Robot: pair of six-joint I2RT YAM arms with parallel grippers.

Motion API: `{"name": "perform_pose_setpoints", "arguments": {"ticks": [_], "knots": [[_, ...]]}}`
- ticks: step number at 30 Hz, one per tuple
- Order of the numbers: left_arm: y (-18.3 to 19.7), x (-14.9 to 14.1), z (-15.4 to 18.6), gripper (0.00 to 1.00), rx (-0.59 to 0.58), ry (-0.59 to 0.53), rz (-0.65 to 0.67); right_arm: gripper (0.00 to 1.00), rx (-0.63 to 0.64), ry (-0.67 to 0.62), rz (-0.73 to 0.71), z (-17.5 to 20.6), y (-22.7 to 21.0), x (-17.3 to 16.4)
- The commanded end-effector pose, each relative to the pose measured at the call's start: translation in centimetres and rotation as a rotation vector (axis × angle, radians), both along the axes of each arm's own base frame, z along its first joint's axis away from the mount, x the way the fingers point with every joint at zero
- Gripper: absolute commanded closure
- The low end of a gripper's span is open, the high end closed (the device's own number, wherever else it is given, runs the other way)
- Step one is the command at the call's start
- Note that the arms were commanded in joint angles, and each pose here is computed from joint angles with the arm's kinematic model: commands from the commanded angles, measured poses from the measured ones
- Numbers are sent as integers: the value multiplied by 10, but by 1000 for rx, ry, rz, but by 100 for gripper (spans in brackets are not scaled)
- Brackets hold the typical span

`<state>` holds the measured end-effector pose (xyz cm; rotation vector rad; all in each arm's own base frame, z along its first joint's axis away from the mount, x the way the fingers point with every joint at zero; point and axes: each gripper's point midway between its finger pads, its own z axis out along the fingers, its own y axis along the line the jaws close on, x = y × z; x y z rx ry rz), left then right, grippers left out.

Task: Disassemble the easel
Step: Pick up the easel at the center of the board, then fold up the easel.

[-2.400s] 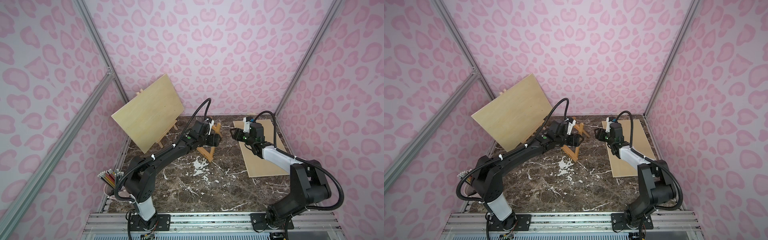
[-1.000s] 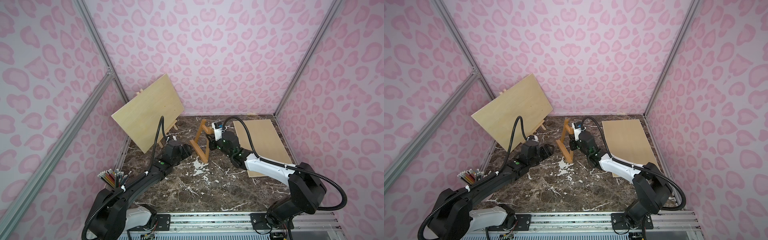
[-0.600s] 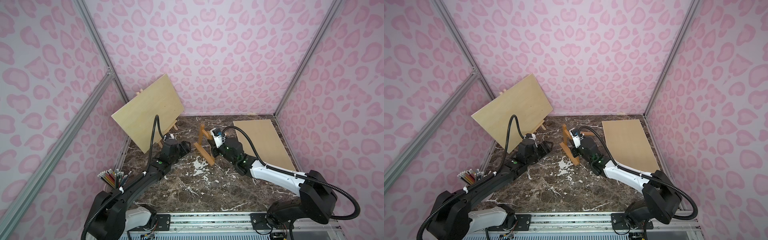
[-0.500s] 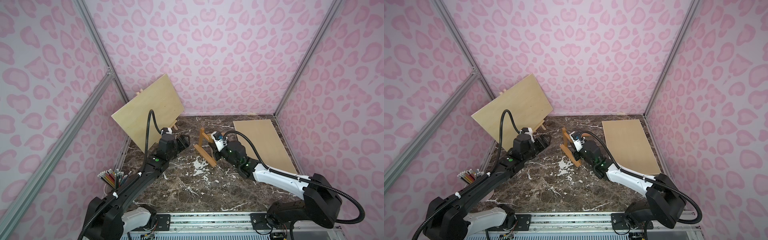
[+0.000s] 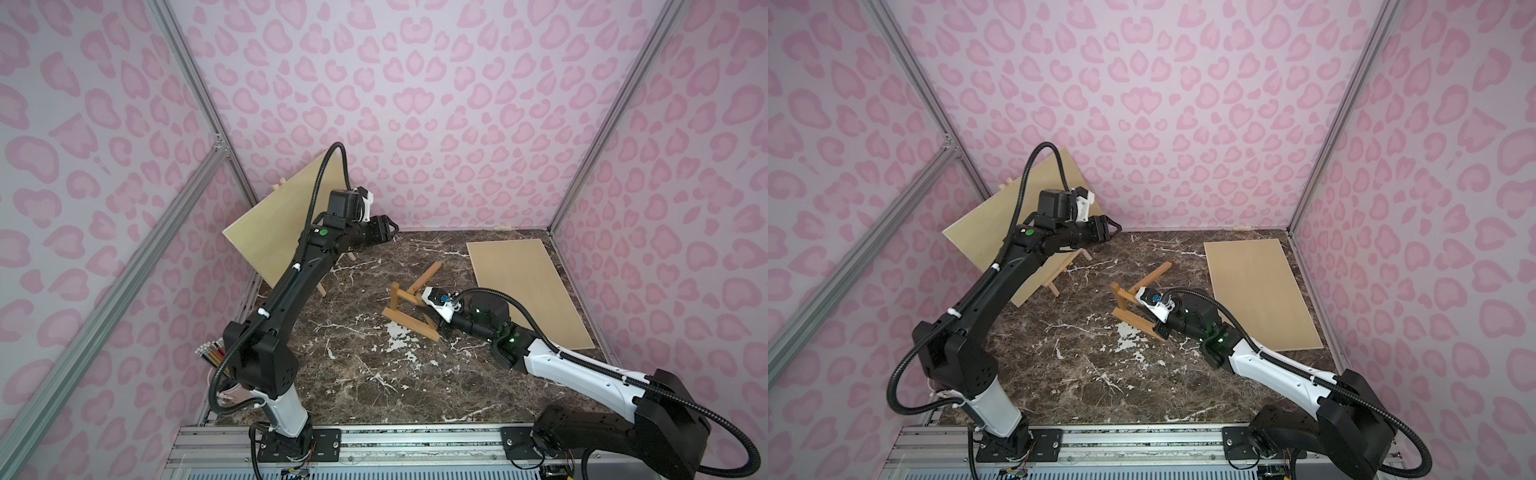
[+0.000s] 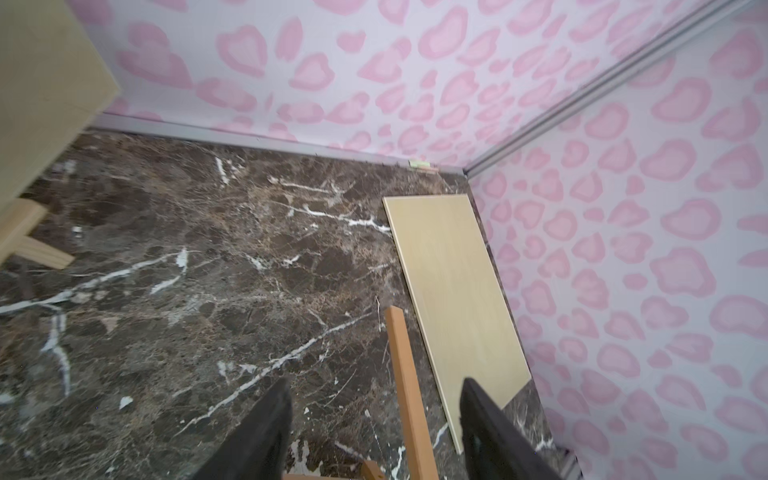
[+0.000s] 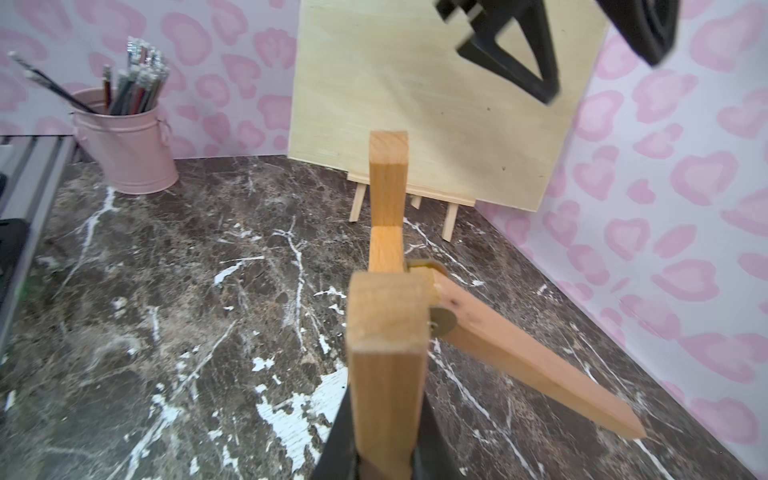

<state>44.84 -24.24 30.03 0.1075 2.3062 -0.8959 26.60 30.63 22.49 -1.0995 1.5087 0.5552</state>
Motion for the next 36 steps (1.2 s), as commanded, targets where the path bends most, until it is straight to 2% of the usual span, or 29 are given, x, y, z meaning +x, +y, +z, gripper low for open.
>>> {"name": "perform_pose_setpoints", "arguments": {"ticks": [1,4,10,15,18,23,28,32,35,36], "knots": [[-19,-25,-36,38,13,155,-188,100,25,-42,121,9,10,-17],[-36,-25,-55,41,22,195,-261,100,23,-36,148,7,13,-21],[-66,-42,-98,45,126,289,-399,100,13,-30,158,1,14,-21],[-67,-49,-139,49,196,382,-397,100,26,-33,136,2,10,-16],[-71,-59,-157,50,196,435,-418,100,50,-46,103,7,3,-11],[-81,-79,-168,57,226,472,-477,100,78,-59,72,13,-4,-6],[-76,-91,-178,64,240,509,-484,100,116,-67,23,20,-15,1],[-71,-99,-185,76,253,541,-479,100,159,-63,-9,26,-25,7],[-67,-96,-183,81,260,532,-451,100,174,-52,-20,26,-28,10],[-65,-94,-181,85,255,530,-438,100,176,-50,-22,27,-28,11]]}}
